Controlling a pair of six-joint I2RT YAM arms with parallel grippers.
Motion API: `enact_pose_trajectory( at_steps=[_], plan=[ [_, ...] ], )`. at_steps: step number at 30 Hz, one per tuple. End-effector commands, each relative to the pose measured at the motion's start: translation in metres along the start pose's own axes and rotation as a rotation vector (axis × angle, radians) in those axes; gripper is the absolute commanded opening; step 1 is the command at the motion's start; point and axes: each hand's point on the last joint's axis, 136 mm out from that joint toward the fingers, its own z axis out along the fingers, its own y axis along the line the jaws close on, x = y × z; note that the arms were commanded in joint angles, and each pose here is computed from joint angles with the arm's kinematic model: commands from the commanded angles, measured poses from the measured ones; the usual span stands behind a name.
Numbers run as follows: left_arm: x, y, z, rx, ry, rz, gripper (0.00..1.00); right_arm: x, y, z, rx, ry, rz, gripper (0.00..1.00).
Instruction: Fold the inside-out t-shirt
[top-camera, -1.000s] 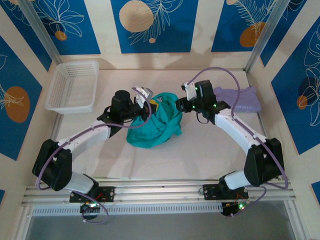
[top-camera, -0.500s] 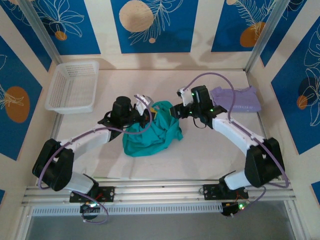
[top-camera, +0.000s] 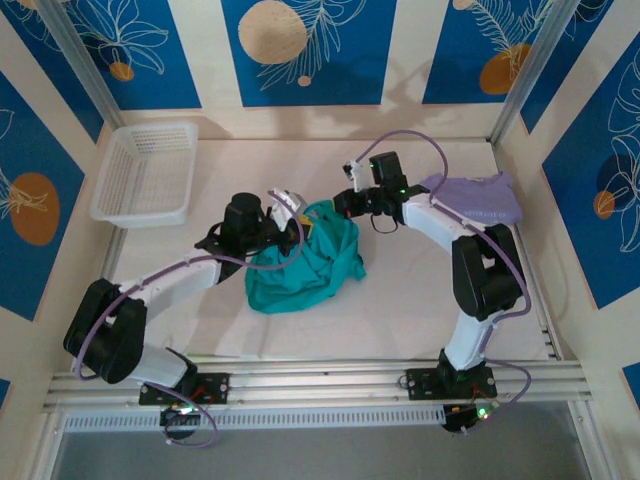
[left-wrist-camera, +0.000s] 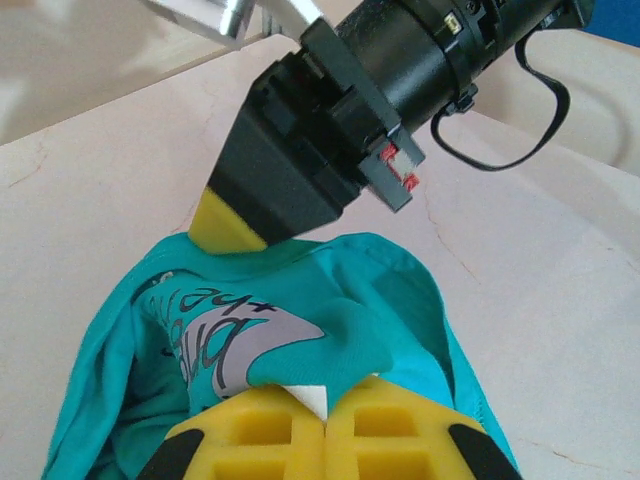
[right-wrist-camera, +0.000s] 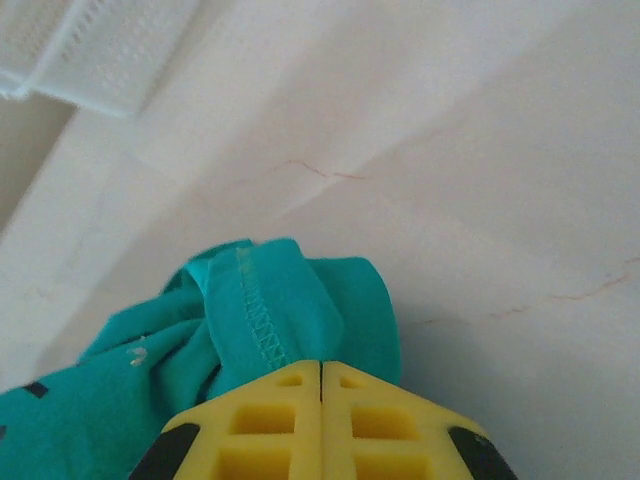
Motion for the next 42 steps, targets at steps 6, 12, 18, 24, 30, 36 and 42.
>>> enact_pose_trajectory(
  at_steps=[6, 12, 18, 24, 30, 36, 42],
  plan=[
    [-0.111, 0.019, -0.049, -0.119, -0.305, 0.03, 0.0, -0.086, -0.008, -0.067, 0.03, -0.237, 0.079, 0.0],
    [-0.19, 0.014, -0.097, -0.134, -0.539, 0.047, 0.0, -0.096, -0.038, -0.101, 0.198, -0.346, 0.079, 0.0],
    [-0.187, -0.013, -0.082, -0.069, -0.506, 0.205, 0.0, -0.085, -0.032, -0.084, 0.177, -0.294, 0.061, 0.0],
    [-0.099, -0.027, -0.017, 0.002, -0.266, 0.247, 0.0, -0.033, -0.049, -0.086, 0.24, -0.21, 0.074, 0.44],
    [-0.067, -0.024, -0.001, 0.02, -0.208, 0.188, 0.0, 0.027, 0.035, -0.104, -0.024, -0.261, -0.172, 0.57],
    [-0.058, -0.029, 0.002, 0.049, -0.19, 0.154, 0.0, 0.055, 0.096, -0.088, -0.227, -0.246, -0.303, 0.64],
    [-0.054, -0.033, -0.001, 0.059, -0.179, 0.129, 0.0, 0.028, 0.097, -0.058, -0.194, -0.244, -0.286, 0.4]
  ],
)
